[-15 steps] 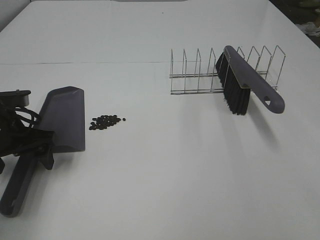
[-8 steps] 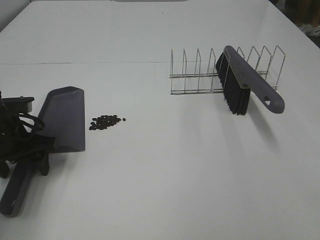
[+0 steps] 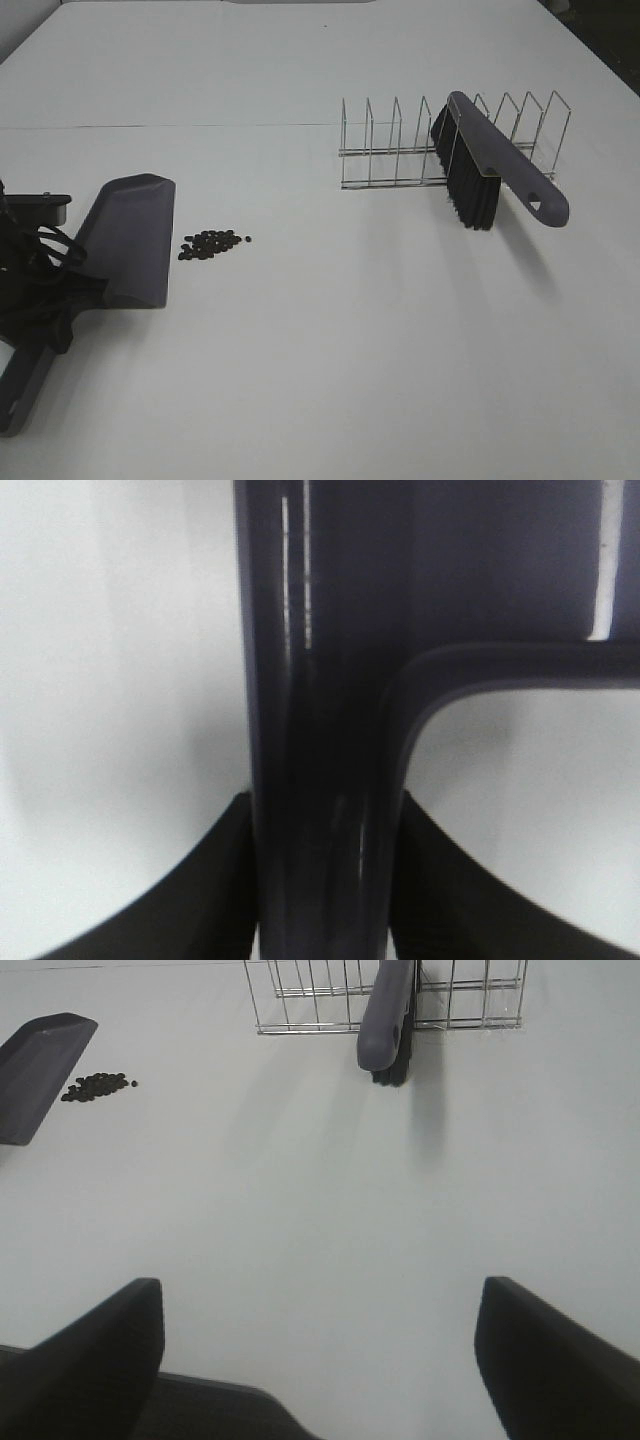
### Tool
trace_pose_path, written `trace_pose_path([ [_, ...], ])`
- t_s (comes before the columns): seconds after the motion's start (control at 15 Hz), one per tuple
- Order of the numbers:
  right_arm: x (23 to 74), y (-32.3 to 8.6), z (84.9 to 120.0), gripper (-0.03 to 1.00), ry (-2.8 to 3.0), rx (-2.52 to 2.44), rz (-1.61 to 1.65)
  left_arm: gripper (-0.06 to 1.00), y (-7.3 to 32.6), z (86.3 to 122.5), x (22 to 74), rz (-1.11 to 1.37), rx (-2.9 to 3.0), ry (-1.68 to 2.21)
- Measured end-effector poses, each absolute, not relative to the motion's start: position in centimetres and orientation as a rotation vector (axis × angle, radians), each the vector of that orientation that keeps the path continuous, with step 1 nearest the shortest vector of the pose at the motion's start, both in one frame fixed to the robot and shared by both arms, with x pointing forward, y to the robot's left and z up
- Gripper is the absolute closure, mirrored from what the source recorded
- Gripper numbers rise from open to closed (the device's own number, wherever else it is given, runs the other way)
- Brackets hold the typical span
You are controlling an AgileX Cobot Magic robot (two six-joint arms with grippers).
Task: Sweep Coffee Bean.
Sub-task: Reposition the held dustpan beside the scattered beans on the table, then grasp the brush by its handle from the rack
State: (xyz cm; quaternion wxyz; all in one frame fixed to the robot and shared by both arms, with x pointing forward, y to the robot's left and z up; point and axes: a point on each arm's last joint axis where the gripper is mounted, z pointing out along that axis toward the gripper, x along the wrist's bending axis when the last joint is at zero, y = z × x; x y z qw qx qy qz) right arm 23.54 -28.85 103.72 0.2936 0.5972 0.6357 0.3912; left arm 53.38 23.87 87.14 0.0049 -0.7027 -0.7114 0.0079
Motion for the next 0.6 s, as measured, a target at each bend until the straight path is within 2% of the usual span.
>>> trace_pose_path([
  [0.27,24.2,-29.1,105.1,0.18,1.66,1.567,1.02,0.61,24.2,89.0,52.5,-0.002,-2.22,-2.205],
  [0.53,27.4,-29.0,106.5,0.18,1.708,1.63,0.964,0.61,24.7,92.3,51.9,-0.091,-2.271,-2.174],
  [0.6,29.6,-29.0,107.3,0.18,1.765,1.693,0.901,0.61,25.2,93.5,51.4,-0.122,-2.273,-2.141],
])
